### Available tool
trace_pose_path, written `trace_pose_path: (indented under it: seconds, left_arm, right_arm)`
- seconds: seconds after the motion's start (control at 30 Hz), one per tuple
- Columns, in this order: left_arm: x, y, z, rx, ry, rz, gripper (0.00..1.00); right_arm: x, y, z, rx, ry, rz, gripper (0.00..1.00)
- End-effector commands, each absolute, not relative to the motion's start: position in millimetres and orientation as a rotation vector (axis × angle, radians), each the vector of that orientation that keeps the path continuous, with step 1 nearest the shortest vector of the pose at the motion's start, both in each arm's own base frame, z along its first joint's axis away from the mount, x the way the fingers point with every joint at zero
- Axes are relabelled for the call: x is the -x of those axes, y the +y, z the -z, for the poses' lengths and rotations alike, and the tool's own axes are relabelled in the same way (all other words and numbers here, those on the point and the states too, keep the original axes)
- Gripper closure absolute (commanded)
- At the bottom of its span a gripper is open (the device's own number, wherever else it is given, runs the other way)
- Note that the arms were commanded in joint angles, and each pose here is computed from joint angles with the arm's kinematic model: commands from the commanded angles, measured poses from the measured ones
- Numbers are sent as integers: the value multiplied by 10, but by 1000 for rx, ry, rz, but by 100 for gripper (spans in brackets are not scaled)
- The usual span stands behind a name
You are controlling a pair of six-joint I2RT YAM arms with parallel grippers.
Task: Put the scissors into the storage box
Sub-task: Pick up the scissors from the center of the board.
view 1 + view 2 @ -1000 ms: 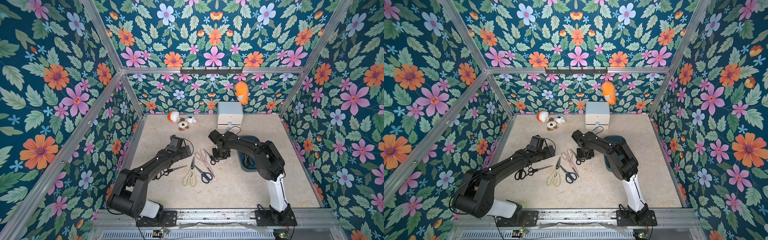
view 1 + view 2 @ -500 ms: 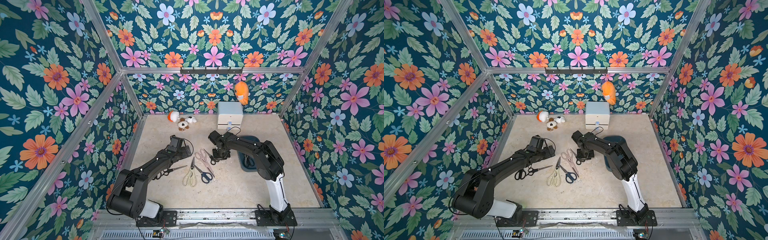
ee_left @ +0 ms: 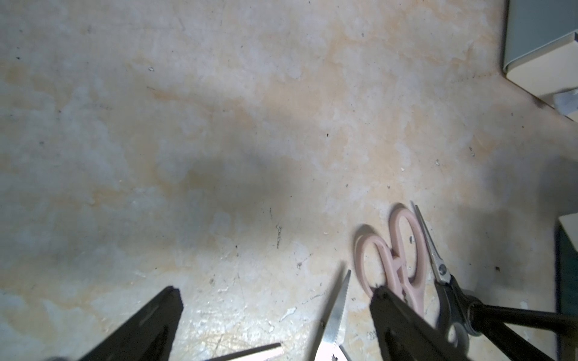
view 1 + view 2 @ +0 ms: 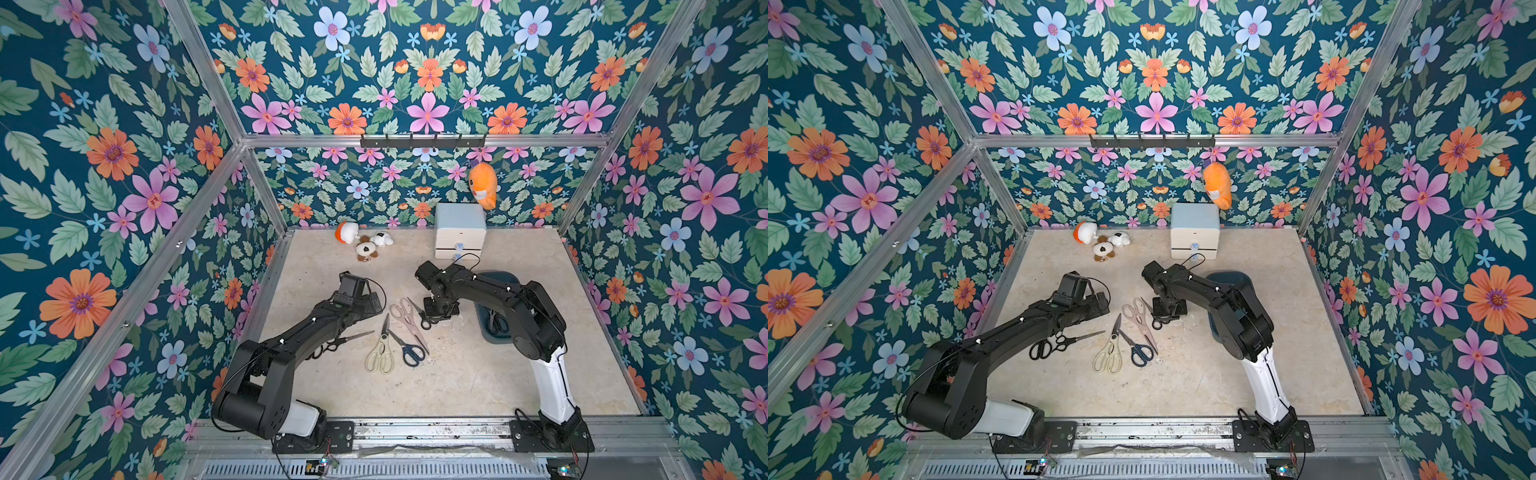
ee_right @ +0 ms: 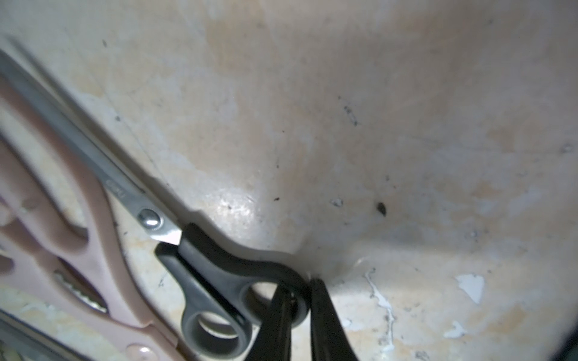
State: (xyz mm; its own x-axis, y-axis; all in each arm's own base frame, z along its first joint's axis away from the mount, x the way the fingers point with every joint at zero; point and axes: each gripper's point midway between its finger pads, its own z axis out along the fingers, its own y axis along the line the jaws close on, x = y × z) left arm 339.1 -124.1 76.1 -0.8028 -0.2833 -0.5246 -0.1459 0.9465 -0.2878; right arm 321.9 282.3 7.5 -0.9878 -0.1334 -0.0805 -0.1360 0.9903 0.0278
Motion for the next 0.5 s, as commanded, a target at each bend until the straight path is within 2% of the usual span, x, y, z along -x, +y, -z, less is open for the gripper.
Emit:
trace_pose_path:
  seconds: [0.0,0.27,0.47]
  left_arm:
    - [-3404,-1216,-772,316,2501,299,1]
    - [-3426,-1228,-787,315,2499,302,1]
    - [-3430,-1226,-780,317,2500,300,1]
  right_arm:
    - [-3178,2730,113,174,3084,24,89]
    - [-3202,2748,94,163,3078,15,100]
    - [-3300,2806,-110,182,3027,-14,100]
